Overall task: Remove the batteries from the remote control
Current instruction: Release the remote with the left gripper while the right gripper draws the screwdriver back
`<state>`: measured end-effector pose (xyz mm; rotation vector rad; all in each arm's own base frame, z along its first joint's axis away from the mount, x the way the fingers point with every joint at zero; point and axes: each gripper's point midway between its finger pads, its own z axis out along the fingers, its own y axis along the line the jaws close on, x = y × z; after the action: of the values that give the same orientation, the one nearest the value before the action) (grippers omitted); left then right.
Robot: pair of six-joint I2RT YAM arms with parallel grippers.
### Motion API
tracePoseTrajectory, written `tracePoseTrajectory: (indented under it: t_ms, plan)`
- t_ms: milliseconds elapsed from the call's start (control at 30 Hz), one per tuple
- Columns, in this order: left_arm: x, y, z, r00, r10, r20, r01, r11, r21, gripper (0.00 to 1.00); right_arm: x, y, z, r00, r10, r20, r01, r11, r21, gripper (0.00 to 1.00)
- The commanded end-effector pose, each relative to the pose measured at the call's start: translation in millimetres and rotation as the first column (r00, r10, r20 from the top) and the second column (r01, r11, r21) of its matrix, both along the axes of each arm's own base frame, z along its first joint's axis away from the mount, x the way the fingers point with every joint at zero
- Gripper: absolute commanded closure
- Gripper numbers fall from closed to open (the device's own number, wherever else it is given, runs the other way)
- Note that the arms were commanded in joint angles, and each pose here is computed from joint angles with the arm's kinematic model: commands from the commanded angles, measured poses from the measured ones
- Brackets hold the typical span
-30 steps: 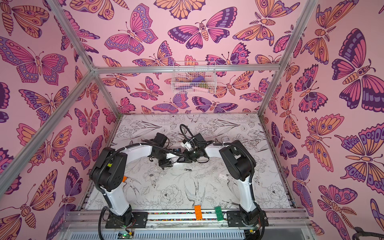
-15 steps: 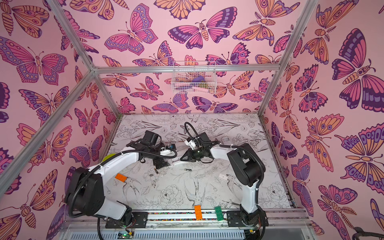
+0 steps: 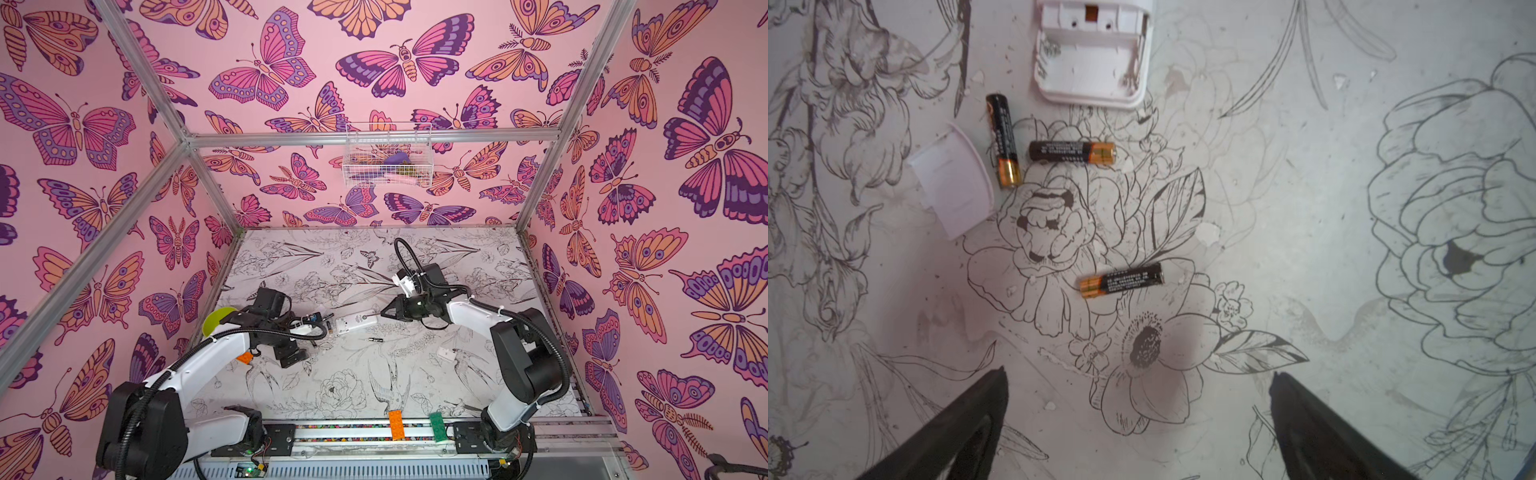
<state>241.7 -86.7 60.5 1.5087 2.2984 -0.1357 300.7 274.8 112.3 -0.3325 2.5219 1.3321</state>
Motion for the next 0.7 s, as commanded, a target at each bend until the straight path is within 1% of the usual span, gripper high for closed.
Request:
tracePoseTrajectory:
  t_ms: [0,67,100,167,267,333,400,467,567,667]
  plan:
    - [1,3,-7,1.0,0.007,0.014,-0.007,1.0,-0.007,0.0,2,-14,0,0.998,-0.019,0.057,0.021,0.999,-0.045,1.0]
    - [5,4,-9,0.999,0.031,0.009,-0.031,1.0,-0.007,0.0,3,-23,-10,0.997,-0.043,0.067,0.048,0.995,-0.083,1.0]
    - [7,4,-7,0.999,0.045,0.012,-0.045,0.999,-0.01,0.0,4,-27,-3,0.993,-0.06,0.104,0.069,0.994,-0.085,1.0]
    - [15,6,-3,0.996,0.082,0.043,-0.081,0.996,-0.021,0.0,8,-38,-11,0.983,-0.111,0.145,0.13,0.983,-0.131,0.97]
    - [27,15,3,0.983,0.163,0.086,-0.16,0.986,-0.039,0.0,12,-50,-18,0.968,-0.151,0.199,0.187,0.967,-0.173,0.97]
    - [36,22,12,0.966,0.23,0.117,-0.224,0.973,-0.057,0.0,15,-57,-21,0.958,-0.168,0.233,0.216,0.955,-0.203,0.97]
    - [47,30,22,0.938,0.312,0.15,-0.3,0.949,-0.094,0.0,18,-65,-24,0.943,-0.191,0.274,0.256,0.94,-0.226,0.96]
    - [59,38,32,0.892,0.421,0.162,-0.398,0.904,-0.158,0.0,22,-72,-29,0.926,-0.219,0.308,0.297,0.926,-0.233,0.96]
    - [69,41,47,0.844,0.519,0.134,-0.478,0.842,-0.251,0.0,27,-76,-36,0.911,-0.252,0.327,0.337,0.911,-0.236,0.96]
    - [77,46,56,0.798,0.589,0.127,-0.533,0.788,-0.307,0.0,33,-84,-41,0.889,-0.288,0.357,0.386,0.89,-0.244,0.95]
